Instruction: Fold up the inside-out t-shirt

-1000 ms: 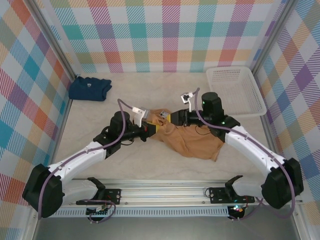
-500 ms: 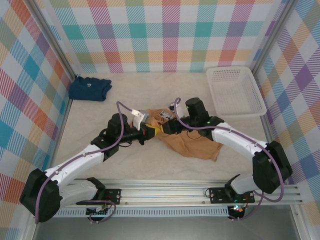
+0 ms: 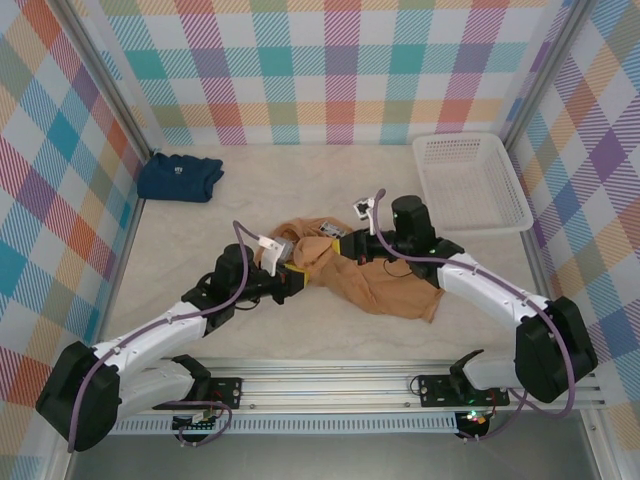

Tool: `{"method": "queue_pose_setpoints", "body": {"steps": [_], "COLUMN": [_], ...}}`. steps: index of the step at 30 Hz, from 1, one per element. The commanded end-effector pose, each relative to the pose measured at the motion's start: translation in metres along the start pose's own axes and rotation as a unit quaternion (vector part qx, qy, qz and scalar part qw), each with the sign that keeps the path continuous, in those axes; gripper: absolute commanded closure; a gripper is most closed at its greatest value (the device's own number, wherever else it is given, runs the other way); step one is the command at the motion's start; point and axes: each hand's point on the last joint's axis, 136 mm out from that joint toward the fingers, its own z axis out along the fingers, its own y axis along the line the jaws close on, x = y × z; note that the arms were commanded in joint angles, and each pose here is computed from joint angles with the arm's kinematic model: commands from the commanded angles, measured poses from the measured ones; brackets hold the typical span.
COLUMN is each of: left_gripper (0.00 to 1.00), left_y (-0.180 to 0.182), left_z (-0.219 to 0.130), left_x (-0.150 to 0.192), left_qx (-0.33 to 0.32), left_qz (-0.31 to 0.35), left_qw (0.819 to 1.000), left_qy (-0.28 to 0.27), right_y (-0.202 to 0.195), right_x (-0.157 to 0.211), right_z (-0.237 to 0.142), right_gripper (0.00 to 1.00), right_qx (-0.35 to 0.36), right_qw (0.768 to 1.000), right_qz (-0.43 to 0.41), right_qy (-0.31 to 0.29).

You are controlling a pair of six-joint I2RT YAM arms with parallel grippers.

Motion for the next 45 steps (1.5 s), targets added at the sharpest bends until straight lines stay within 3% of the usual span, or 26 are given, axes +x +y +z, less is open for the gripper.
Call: {"method": "queue_pose_setpoints", "body": {"steps": [1,8,11,18,22,27,32,37,41,45], "left_gripper": [0.75,0.46,0.4,0.25,0.24,0.37,0.69,0.98,1.0,1.0], "left_y": [0.015,0.007,-0.002,-0.021,-0.013,-0.01,-0.001,-0.01,-0.04,-0.056], "left_z": [-0.002,-0.032,-0.038,-0.003,0.016,0.029,0.036,0.033,0.021,0.015], "left_x": [0.029,-0.015,-0.036,-0.048,-0.045,-0.047,-0.048,-0.067,-0.084,-0.081], "left_qx": [-0.027,-0.067,-0.08,-0.079,-0.091,-0.091,-0.108,-0.087,0.027,0.085], "left_qz": [-0.027,-0.014,0.014,0.11,0.132,0.135,0.133,0.085,-0.004,-0.04], "left_qw": [0.998,0.997,0.996,0.99,0.984,0.982,0.98,0.99,0.999,0.995], "left_qy": [0.041,-0.034,-0.044,0.039,0.082,0.094,0.102,0.073,0.026,0.02], "right_y": [0.019,0.009,0.011,0.013,0.014,0.01,0.007,-0.016,-0.048,-0.034], "right_x": [-0.019,-0.001,0.005,0.012,0.014,0.019,0.023,0.033,0.031,0.028], "right_z": [-0.007,-0.007,-0.008,-0.007,-0.008,-0.009,-0.011,-0.015,-0.022,-0.016], "right_gripper": [1.0,1.0,1.0,1.0,1.0,1.0,1.0,1.0,0.98,0.81], "right_qx": [-0.047,-0.019,-0.024,-0.038,-0.038,-0.028,-0.02,0.055,0.201,0.217], "right_qw": [0.998,0.998,0.997,0.996,0.995,0.995,0.994,0.99,0.968,0.96], "right_qz": [-0.038,-0.066,-0.07,-0.075,-0.078,-0.081,-0.088,-0.107,-0.132,-0.166], "right_qy": [-0.035,0.01,0.026,0.042,0.044,0.051,0.055,0.071,0.069,0.058]}}
